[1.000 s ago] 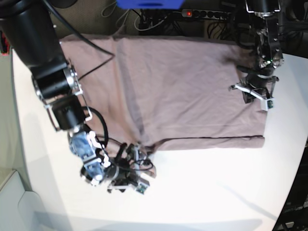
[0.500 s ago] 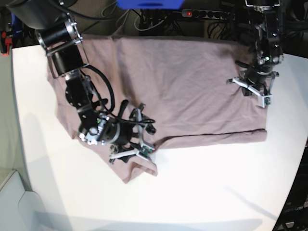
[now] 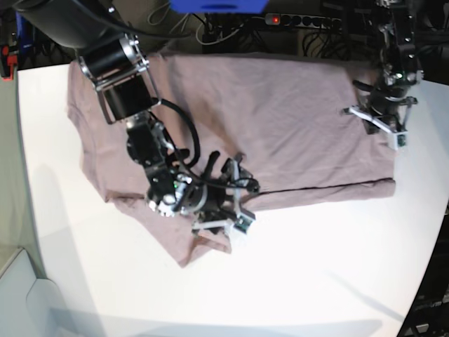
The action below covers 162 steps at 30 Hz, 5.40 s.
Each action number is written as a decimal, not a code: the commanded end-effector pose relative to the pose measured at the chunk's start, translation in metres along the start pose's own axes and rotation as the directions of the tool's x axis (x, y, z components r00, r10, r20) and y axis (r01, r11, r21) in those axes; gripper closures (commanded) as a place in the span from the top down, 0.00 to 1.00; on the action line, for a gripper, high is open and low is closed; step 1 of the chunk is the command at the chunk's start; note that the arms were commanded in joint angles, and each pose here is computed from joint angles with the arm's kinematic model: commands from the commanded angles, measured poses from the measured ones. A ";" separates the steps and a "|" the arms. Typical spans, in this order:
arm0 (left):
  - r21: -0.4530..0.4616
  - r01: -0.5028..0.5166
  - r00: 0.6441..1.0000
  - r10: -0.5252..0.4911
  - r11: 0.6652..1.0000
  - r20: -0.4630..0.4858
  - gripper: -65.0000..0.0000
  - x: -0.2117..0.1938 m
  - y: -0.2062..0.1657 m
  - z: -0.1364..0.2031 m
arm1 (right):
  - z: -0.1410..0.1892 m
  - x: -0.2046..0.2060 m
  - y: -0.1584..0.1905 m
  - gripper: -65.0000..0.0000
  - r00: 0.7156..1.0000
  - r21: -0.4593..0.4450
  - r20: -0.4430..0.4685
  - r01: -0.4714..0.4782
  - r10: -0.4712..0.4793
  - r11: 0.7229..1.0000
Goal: Layout the t-shirt on the table in an organized manner, then fold the t-shirt properly
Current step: 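Lift the right gripper and move it to the collar area, then grasp the shirt's side edge with the left gripper and pull outward, then grasp the shirt edges with both grippers and pull them apart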
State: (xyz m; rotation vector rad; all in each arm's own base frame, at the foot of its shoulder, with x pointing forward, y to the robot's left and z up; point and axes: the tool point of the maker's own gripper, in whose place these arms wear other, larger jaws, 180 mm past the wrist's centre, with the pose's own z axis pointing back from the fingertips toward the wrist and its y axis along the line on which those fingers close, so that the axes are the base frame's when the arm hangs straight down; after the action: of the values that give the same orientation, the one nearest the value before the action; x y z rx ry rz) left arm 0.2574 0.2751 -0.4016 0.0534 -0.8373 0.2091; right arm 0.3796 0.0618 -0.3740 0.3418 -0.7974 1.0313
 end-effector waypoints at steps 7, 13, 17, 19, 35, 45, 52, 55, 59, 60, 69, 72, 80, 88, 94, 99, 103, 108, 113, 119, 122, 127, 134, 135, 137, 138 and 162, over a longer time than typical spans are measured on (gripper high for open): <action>-0.001 0.000 0.990 0.000 1.000 0.143 0.00 0.063 -0.002 -0.009 | 0.016 0.007 0.045 0.62 0.995 0.022 0.099 0.017 -0.019 1.000; 0.009 -0.073 0.994 0.072 0.997 0.083 0.00 0.058 0.005 -0.045 | 0.028 -0.011 0.095 0.62 0.991 0.070 0.114 0.065 -0.072 0.995; 0.014 -0.115 0.991 0.114 0.993 0.065 0.01 0.060 0.006 -0.060 | 0.028 -0.028 0.119 0.62 0.990 0.109 0.089 0.101 -0.111 0.989; 0.017 -0.127 0.990 0.126 0.992 0.062 0.01 0.062 0.007 -0.064 | 0.028 -0.033 0.124 0.62 0.989 0.116 0.080 0.116 -0.126 0.986; -0.068 -0.259 0.966 0.260 0.963 -0.006 0.65 0.073 -0.008 -0.078 | 0.026 -0.065 0.142 0.62 0.987 0.148 0.010 0.157 -0.160 0.976; -0.065 -0.427 0.899 0.431 0.902 0.080 0.66 0.097 0.005 -0.077 | 0.027 -0.072 0.146 0.62 0.986 0.153 -0.006 0.164 -0.165 0.975; -0.081 -0.469 0.880 0.473 0.880 0.042 0.66 0.095 -0.005 -0.091 | 0.016 -0.097 0.160 0.58 0.976 0.189 -0.064 0.216 -0.207 0.958; -0.071 -0.486 0.872 0.489 0.871 0.029 0.66 0.087 -0.004 -0.097 | 0.017 -0.107 0.162 0.53 0.974 0.193 -0.069 0.224 -0.214 0.955; -0.062 -0.498 0.859 0.502 0.865 0.097 0.66 0.091 0.003 -0.101 | 0.017 -0.117 0.164 0.51 0.971 0.196 -0.090 0.235 -0.222 0.952; -0.059 -0.502 0.858 0.505 0.863 0.093 0.66 0.087 0.002 -0.103 | 0.017 -0.119 0.165 0.51 0.970 0.198 -0.093 0.238 -0.224 0.951; -0.087 -0.538 0.835 0.544 0.839 0.086 0.66 0.106 -0.009 -0.118 | 0.021 -0.132 0.169 0.51 0.967 0.199 -0.119 0.244 -0.223 0.949; -0.098 -0.550 0.822 0.559 0.829 0.110 0.66 0.118 -0.011 -0.123 | 0.025 -0.142 0.174 0.51 0.965 0.202 -0.140 0.248 -0.223 0.948; -0.155 -0.576 0.747 0.594 0.803 0.299 0.66 0.203 0.000 -0.128 | 0.030 -0.155 0.177 0.51 0.962 0.204 -0.167 0.250 -0.218 0.947; -0.204 -0.481 0.780 0.523 0.853 0.345 0.66 0.259 0.006 -0.084 | 0.030 -0.154 0.173 0.51 0.962 0.197 -0.163 0.248 -0.218 0.948; -0.199 -0.401 0.861 0.442 0.894 0.250 0.66 0.204 -0.023 -0.068 | 0.028 -0.149 0.170 0.51 0.965 0.195 -0.153 0.239 -0.212 0.951; -0.164 -0.493 0.835 0.517 0.855 0.189 0.66 0.143 -0.021 -0.069 | 0.027 -0.145 0.164 0.51 0.968 0.191 -0.143 0.231 -0.206 0.954; -0.135 -0.581 0.788 0.596 0.803 0.155 0.66 0.110 -0.019 -0.083 | 0.027 -0.145 0.164 0.51 0.968 0.190 -0.142 0.230 -0.206 0.954; -0.130 -0.624 0.760 0.637 0.771 0.127 0.66 0.101 -0.027 -0.105 | 0.027 -0.145 0.164 0.51 0.969 0.191 -0.142 0.230 -0.205 0.954; -0.116 -0.661 0.735 0.671 0.741 0.098 0.66 0.097 -0.030 -0.127 | 0.027 -0.146 0.164 0.51 0.968 0.191 -0.144 0.230 -0.205 0.954; -0.220 -0.655 0.719 0.686 0.723 0.113 0.66 0.137 -0.055 -0.141 | 0.028 -0.148 0.165 0.51 0.967 0.192 -0.150 0.232 -0.205 0.954; -0.257 -0.637 0.709 0.683 0.727 0.177 0.66 0.179 -0.045 -0.135 | 0.028 -0.148 0.165 0.51 0.967 0.192 -0.150 0.232 -0.205 0.954; -0.265 -0.615 0.694 0.669 0.743 0.266 0.66 0.228 -0.011 -0.124 | 0.028 -0.149 0.166 0.51 0.967 0.193 -0.152 0.233 -0.206 0.953; -0.275 -0.609 0.746 0.655 0.744 0.120 0.66 0.194 -0.022 -0.118 | 0.027 -0.144 0.156 0.51 0.970 0.179 -0.140 0.222 -0.199 0.958; -0.287 -0.610 0.746 0.657 0.739 0.106 0.66 0.186 -0.024 -0.113 | 0.026 -0.141 0.151 0.52 0.972 0.173 -0.138 0.214 -0.191 0.961; -0.326 -0.612 0.737 0.669 0.720 0.094 0.66 0.178 -0.033 -0.100 | 0.025 -0.138 0.147 0.52 0.974 0.168 -0.133 0.207 -0.186 0.964; -0.334 -0.607 0.738 0.668 0.721 0.100 0.66 0.175 -0.034 -0.092 | 0.025 -0.137 0.145 0.52 0.974 0.166 -0.129 0.204 -0.184 0.965; -0.228 -0.598 0.791 0.612 0.768 -0.013 0.03 0.072 -0.030 -0.070 | 0.091 -0.067 -0.011 0.50 1.000 -0.183 -0.004 0.004 -0.005 0.983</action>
State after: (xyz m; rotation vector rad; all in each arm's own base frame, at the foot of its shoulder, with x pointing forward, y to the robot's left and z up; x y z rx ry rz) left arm 0.3502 0.2603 -0.4110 -0.4295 -0.8589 0.7366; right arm 0.3208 -0.0452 -0.3780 0.1762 -0.8123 0.9498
